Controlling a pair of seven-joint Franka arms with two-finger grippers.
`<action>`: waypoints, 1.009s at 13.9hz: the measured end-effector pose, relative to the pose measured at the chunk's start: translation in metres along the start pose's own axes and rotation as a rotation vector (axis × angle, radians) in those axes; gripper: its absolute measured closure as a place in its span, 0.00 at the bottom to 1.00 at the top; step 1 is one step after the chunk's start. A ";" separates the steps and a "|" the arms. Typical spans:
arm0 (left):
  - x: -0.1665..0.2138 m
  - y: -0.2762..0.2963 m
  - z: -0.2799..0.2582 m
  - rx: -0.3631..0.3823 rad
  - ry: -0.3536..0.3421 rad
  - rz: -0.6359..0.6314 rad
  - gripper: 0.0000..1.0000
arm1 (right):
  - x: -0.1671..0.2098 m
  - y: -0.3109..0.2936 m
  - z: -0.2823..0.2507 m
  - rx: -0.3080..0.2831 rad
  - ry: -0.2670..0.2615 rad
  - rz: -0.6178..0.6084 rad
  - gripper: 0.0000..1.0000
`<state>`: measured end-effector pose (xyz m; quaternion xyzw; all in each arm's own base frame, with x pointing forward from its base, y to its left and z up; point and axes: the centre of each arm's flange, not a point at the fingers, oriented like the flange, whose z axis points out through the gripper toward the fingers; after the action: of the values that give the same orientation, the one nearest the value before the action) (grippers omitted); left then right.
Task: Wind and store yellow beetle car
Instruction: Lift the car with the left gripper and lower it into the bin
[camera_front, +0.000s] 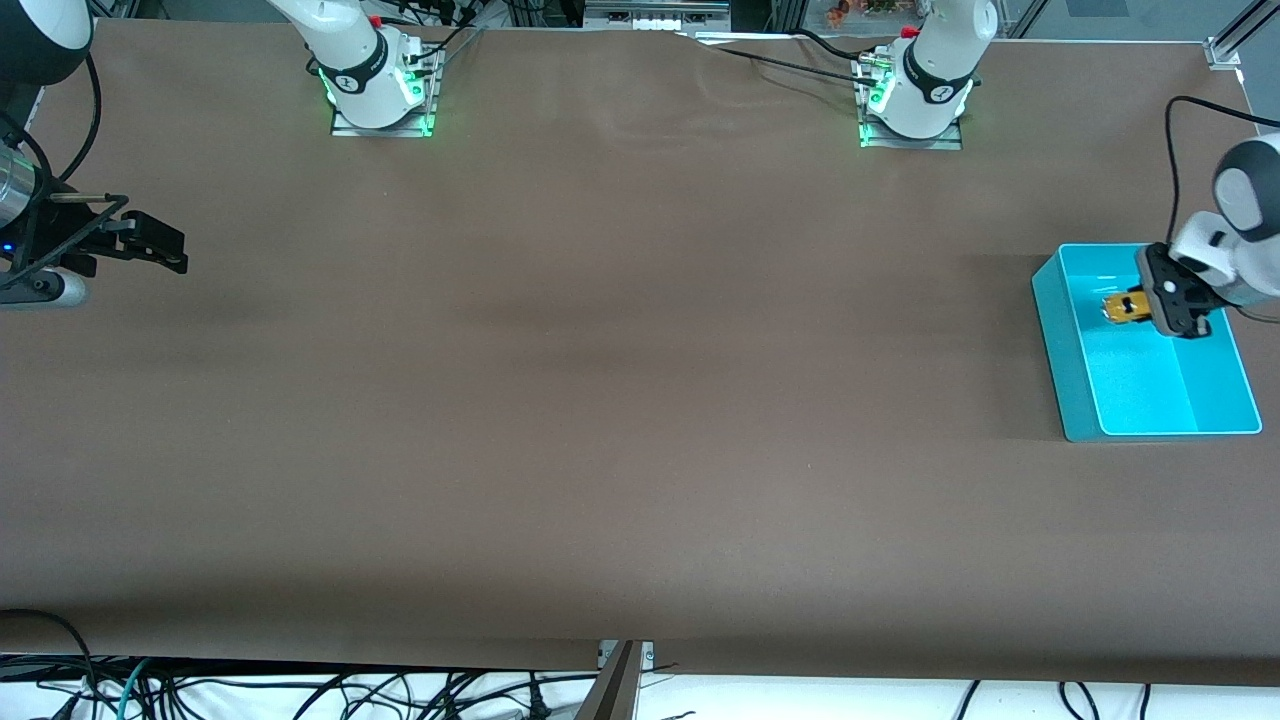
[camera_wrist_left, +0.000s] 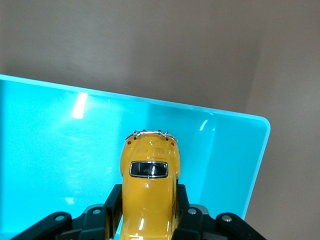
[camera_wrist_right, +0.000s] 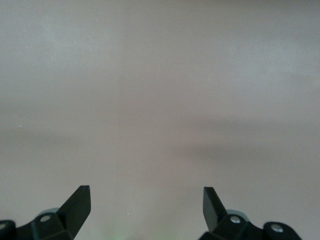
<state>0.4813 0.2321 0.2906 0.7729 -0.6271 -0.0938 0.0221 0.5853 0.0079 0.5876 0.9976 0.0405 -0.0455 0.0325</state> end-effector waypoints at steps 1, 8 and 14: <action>-0.001 0.007 0.010 -0.001 0.001 0.001 0.54 | 0.000 0.000 0.000 0.000 0.000 0.000 0.00; 0.006 0.009 0.052 -0.004 -0.050 0.079 0.54 | 0.000 -0.002 0.000 0.000 0.002 -0.004 0.00; -0.001 0.010 0.099 -0.059 -0.065 0.114 0.54 | 0.000 -0.002 0.000 0.000 0.002 -0.004 0.00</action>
<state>0.4538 0.2389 0.1947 0.7314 -0.6675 -0.1361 0.0297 0.5855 0.0101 0.5878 0.9976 0.0427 -0.0444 0.0324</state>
